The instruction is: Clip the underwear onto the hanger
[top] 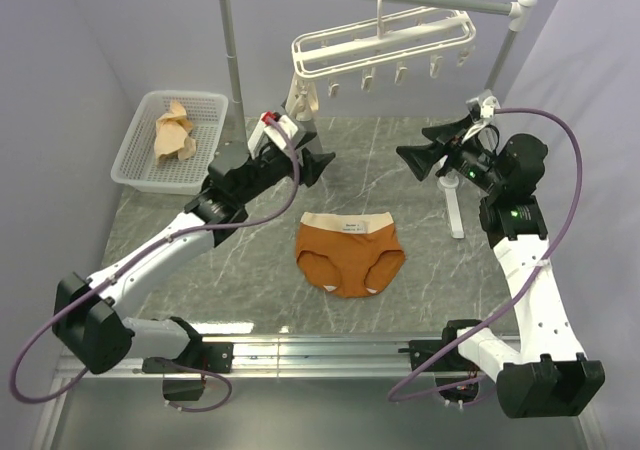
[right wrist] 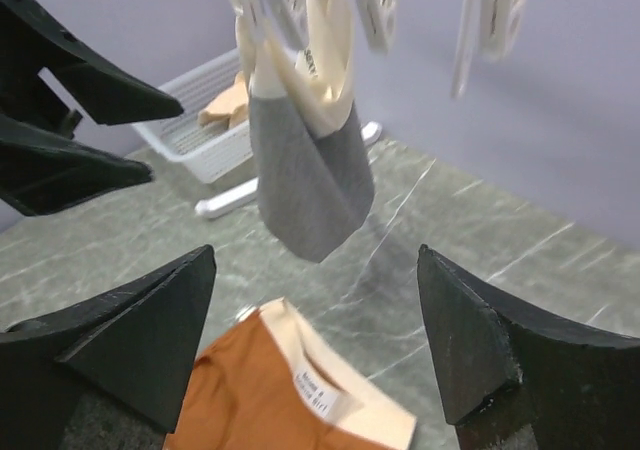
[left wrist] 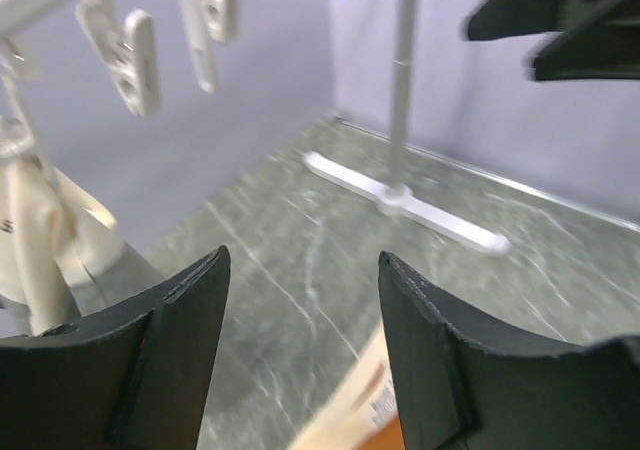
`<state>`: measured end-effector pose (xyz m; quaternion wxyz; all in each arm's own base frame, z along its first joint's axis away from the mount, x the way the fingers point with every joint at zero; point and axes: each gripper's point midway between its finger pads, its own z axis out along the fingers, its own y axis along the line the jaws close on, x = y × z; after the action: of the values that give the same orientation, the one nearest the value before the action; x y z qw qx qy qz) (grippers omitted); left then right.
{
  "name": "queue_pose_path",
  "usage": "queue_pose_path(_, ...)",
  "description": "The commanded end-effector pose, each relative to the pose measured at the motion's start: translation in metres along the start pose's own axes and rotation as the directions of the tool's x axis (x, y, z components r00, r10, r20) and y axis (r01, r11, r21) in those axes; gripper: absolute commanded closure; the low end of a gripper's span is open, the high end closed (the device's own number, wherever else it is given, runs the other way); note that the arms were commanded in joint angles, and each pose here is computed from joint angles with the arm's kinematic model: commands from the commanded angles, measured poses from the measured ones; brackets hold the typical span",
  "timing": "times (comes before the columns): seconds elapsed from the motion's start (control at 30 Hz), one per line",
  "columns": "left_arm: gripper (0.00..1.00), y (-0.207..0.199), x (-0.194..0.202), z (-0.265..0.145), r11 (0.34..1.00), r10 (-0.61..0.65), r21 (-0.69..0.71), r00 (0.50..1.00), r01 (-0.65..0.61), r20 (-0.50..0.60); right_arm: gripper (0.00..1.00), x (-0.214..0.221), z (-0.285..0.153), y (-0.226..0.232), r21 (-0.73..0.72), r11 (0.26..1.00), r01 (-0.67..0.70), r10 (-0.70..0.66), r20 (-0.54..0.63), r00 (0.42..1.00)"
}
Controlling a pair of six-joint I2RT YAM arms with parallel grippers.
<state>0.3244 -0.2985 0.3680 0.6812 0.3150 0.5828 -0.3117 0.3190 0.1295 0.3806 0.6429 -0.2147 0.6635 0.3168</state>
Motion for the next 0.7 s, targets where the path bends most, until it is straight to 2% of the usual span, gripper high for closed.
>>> queue_pose_path(0.0,0.34,0.034,-0.035,0.014,0.976,0.081,-0.211,0.993,-0.061,0.089,0.11,-0.047,-0.001,0.005,0.021,0.990,0.141,-0.143,0.141,0.980)
queue_pose_path(0.07,0.35,0.030,-0.037,0.023,0.976,0.090,-0.208,0.990,-0.066,0.109,0.07,-0.063,-0.002,0.002,0.076,0.988,0.134,-0.146,0.191,0.971)
queue_pose_path(0.1,0.35,0.024,-0.034,0.028,0.978,0.101,-0.195,0.989,-0.077,0.112,0.03,-0.065,-0.001,0.005,0.060,0.988,0.141,-0.151,0.194,0.969)
queue_pose_path(0.17,0.35,0.019,-0.041,0.031,0.977,0.118,-0.196,0.981,-0.086,0.154,0.01,-0.072,-0.001,0.015,0.008,0.983,0.186,-0.184,0.200,0.963)
queue_pose_path(0.3,0.36,0.014,-0.043,0.040,0.975,0.128,-0.203,0.972,-0.087,0.197,0.00,-0.080,0.009,0.021,-0.046,0.982,0.184,-0.172,0.191,0.966)
queue_pose_path(0.47,0.35,0.016,-0.045,0.049,0.961,0.183,-0.251,0.951,-0.119,0.250,0.04,-0.088,0.025,-0.004,0.072,0.979,0.191,-0.201,0.174,0.964)
queue_pose_path(0.6,0.34,0.032,-0.047,0.057,0.926,0.258,-0.340,0.933,-0.165,0.251,0.04,-0.092,0.032,-0.009,0.074,0.980,0.186,-0.197,0.175,0.965)
queue_pose_path(0.67,0.31,0.042,-0.047,0.060,0.903,0.283,-0.399,0.920,-0.161,0.270,0.05,-0.094,0.036,-0.006,0.054,0.982,0.183,-0.190,0.176,0.966)
